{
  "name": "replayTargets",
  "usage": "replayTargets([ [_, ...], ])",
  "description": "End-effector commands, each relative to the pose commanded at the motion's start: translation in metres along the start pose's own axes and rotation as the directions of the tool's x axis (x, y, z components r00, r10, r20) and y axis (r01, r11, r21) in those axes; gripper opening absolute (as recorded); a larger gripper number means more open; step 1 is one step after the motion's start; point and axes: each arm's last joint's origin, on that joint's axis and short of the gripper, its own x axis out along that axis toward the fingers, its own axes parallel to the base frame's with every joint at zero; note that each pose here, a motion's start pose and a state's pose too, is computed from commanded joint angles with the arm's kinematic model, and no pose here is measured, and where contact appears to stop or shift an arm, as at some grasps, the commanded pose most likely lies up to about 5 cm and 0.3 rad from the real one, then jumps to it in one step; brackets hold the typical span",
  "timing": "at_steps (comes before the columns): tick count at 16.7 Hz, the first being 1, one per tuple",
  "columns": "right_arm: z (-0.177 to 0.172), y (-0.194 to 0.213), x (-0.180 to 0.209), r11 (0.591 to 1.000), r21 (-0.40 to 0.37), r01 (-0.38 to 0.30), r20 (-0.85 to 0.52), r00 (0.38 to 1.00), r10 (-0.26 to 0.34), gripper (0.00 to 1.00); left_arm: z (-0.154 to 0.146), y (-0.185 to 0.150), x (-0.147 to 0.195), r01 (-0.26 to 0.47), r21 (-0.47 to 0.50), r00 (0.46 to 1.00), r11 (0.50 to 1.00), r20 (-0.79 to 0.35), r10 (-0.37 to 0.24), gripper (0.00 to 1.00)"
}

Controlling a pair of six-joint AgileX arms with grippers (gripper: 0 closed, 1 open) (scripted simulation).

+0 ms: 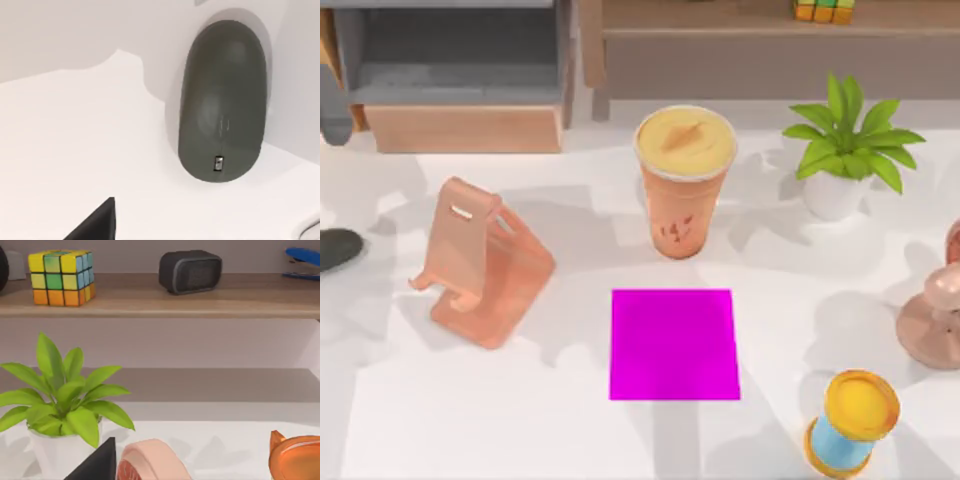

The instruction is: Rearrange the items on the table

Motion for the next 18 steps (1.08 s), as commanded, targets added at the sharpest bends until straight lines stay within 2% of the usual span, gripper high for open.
replayTargets([
  [3,0.000,0.000,0.000,1.000,0.000,0.000,0.000,1.000,0.000,1.00,0.004,0.010,0.011,0.044,0.037,0.999,0.998,-0.012,-0.043,1.00],
  [10,0.000,0.000,0.000,1.000,0.000,0.000,0.000,1.000,0.000,1.00,0.005,0.010,0.017,0.047,0.039,0.999,0.998,-0.014,-0.046,1.00],
  [18,0.000,0.000,0.000,1.000,0.000,0.000,0.000,1.000,0.000,1.00,0.003,0.007,0.097,0.043,0.038,0.999,0.998,-0.012,-0.042,1.00],
])
